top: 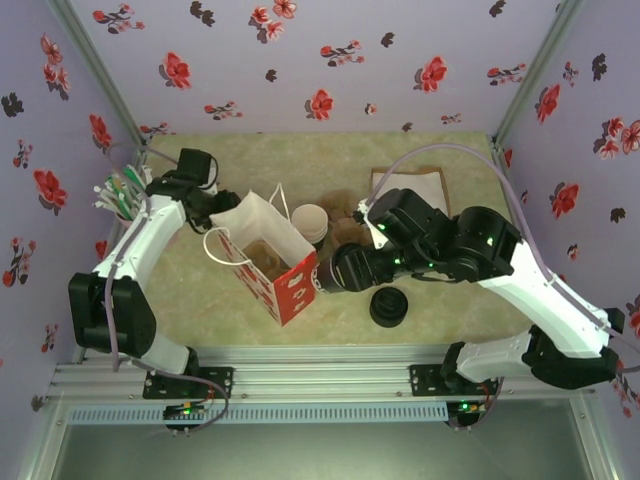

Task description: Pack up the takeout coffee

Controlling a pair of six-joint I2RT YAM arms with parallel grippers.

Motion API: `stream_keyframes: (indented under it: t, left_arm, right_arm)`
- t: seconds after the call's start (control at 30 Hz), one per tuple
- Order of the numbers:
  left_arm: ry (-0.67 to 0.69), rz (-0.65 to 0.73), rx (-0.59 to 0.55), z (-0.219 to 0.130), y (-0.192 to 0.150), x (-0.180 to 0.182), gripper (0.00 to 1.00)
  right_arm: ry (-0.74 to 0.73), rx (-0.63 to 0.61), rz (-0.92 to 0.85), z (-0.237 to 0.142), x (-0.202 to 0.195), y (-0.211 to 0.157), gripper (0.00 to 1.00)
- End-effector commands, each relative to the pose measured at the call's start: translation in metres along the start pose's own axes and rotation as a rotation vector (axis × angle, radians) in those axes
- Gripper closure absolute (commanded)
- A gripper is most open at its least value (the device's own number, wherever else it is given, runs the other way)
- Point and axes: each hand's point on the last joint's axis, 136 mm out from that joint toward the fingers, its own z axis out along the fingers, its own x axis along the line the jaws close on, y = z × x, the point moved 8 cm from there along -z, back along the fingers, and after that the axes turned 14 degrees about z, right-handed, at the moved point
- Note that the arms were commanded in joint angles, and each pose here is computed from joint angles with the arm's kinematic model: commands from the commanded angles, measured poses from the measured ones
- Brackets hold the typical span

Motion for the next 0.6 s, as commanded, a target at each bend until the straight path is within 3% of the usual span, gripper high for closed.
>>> stream_keyframes:
  t: [0.0,0.27,0.57]
  left_arm:
    - [0.01,-0.004,-0.008,0.008,0.002,-0.01,0.54]
    - [0.008,0.018,-0.005,0.016,0.0,-0.029,0.53]
    - [0.039,0.001,-0.039,0.004,0.007,-0.014,0.52]
  right_arm:
    - [0.026,-0.028,-0.001,-0.019,-0.003,-0.005,0.32]
    - [0.056,-0.043,0.005,-0.031,-0.002,-0.007,0.32]
    - [0.136,-0.066,-0.01,-0.045,0.012,0.0,0.33]
